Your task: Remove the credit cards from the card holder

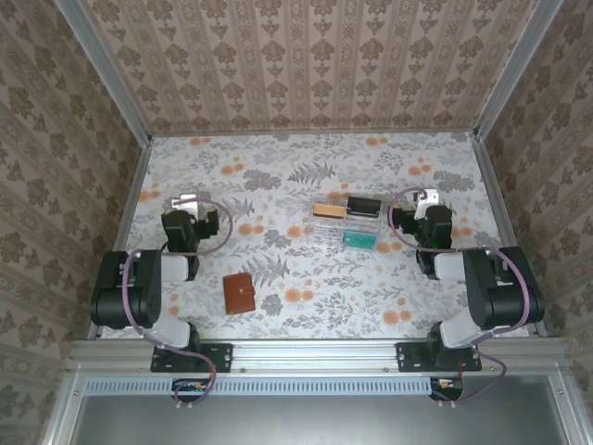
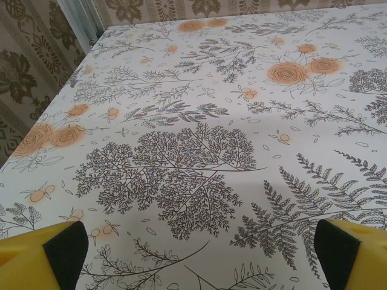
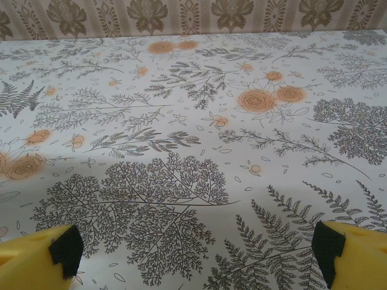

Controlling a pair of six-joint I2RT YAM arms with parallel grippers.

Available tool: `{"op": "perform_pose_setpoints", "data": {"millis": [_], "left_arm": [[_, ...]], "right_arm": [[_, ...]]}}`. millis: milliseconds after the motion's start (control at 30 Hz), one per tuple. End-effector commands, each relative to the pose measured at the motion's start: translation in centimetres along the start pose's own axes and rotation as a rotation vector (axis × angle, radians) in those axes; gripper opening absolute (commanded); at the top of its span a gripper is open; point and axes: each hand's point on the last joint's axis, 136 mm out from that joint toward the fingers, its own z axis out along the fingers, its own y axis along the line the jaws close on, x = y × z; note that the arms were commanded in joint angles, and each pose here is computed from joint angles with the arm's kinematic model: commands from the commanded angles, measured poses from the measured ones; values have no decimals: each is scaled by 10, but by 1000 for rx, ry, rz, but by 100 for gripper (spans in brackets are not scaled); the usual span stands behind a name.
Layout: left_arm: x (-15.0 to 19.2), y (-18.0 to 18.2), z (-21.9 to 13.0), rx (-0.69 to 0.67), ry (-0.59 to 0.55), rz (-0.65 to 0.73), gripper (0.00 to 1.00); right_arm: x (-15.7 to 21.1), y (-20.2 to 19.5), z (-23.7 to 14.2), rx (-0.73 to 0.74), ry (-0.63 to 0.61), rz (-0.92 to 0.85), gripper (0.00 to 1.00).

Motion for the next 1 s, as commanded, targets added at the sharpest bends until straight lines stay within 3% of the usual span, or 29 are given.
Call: {"op": "perform_pose_setpoints", "data": {"millis": [0,767,967], "left_arm": [[-12,-3,1,15,-41,20,100],[-11,-3,1,43,-35,4,100],[-46,10,-12,-12,45,-22,100]], "right_arm": [[-8,0,2,10,-16,6,100],[-8,0,2,10,-15,7,100],[-27,-19,-10,119,-7,42,100]]}}
